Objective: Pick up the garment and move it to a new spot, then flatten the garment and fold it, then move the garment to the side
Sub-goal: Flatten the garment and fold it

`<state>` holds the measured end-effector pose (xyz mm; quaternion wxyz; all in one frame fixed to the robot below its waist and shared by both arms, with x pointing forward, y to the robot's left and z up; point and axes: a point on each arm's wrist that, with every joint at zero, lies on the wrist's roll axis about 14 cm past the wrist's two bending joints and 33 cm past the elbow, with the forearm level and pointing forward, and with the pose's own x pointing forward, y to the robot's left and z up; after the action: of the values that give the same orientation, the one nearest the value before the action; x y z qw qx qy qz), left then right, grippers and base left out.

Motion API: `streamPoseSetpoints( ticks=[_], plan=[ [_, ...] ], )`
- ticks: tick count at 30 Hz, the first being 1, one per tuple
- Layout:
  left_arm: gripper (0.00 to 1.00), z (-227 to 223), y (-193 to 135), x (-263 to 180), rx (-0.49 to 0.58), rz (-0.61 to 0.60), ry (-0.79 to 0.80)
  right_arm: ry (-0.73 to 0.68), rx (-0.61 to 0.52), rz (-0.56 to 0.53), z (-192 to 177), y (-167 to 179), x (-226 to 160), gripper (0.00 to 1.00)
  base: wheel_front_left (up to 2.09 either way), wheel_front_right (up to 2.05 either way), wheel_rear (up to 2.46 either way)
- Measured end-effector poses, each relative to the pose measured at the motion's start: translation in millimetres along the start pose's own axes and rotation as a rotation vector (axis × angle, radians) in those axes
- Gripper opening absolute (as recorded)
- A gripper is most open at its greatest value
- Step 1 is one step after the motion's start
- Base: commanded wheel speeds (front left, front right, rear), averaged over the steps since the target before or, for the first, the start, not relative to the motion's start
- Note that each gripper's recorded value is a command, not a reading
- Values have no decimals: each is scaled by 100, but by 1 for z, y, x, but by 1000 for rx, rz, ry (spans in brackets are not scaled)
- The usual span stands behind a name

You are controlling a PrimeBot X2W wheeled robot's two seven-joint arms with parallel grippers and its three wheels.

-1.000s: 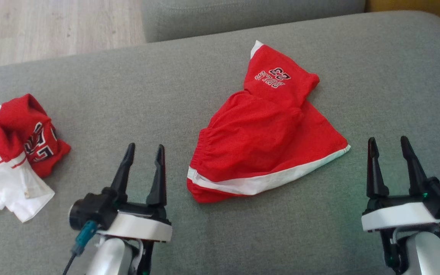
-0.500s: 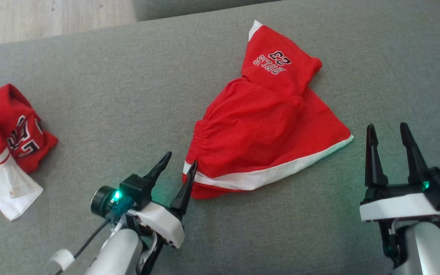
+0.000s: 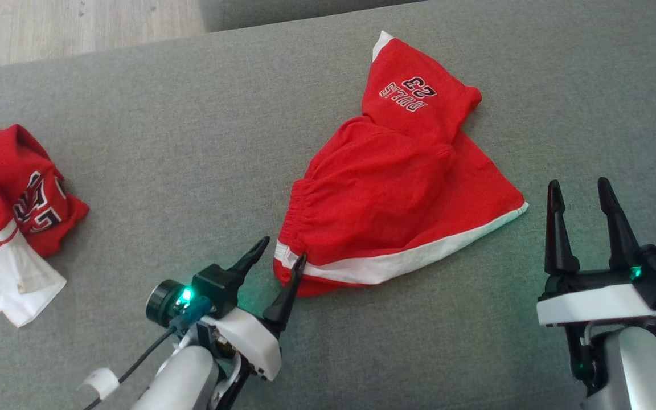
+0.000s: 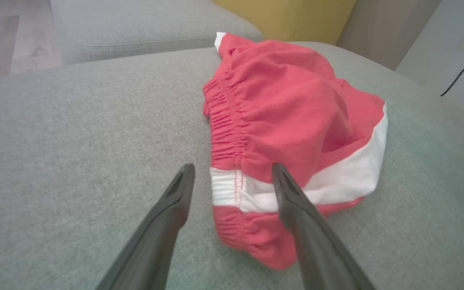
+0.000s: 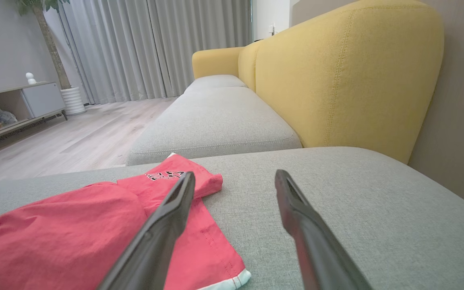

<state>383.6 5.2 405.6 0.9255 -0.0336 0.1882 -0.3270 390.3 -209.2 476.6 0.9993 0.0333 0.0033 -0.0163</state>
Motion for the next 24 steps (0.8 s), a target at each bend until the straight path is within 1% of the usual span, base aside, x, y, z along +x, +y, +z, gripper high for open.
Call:
streamPoseSetpoints(
  ticks=[5,6,7,8,9,18,21,24],
  plan=[
    [100,-4,-5,0,-8,-22,19,7,-1,1,-2,0,0,100,0,0,0],
    [92,-5,-6,0,-5,-26,25,9,-1,1,-3,0,0,100,0,0,0],
    [75,-5,-6,0,-5,-30,27,12,-1,1,-4,0,0,100,0,0,0],
    [34,-5,-7,1,-6,-33,27,16,-1,0,-5,0,0,100,0,0,0],
    [0,-4,-7,1,-5,-35,25,20,-1,-1,-6,0,-1,100,0,0,0],
    [0,16,-5,-2,5,-22,-67,101,-24,8,-31,1,-8,100,0,0,0],
    [0,19,-4,-5,6,-15,-75,102,-22,15,-31,4,-8,100,0,0,0],
    [0,28,3,-8,6,27,-122,81,-20,27,-24,8,-4,100,0,0,0]
  ],
)
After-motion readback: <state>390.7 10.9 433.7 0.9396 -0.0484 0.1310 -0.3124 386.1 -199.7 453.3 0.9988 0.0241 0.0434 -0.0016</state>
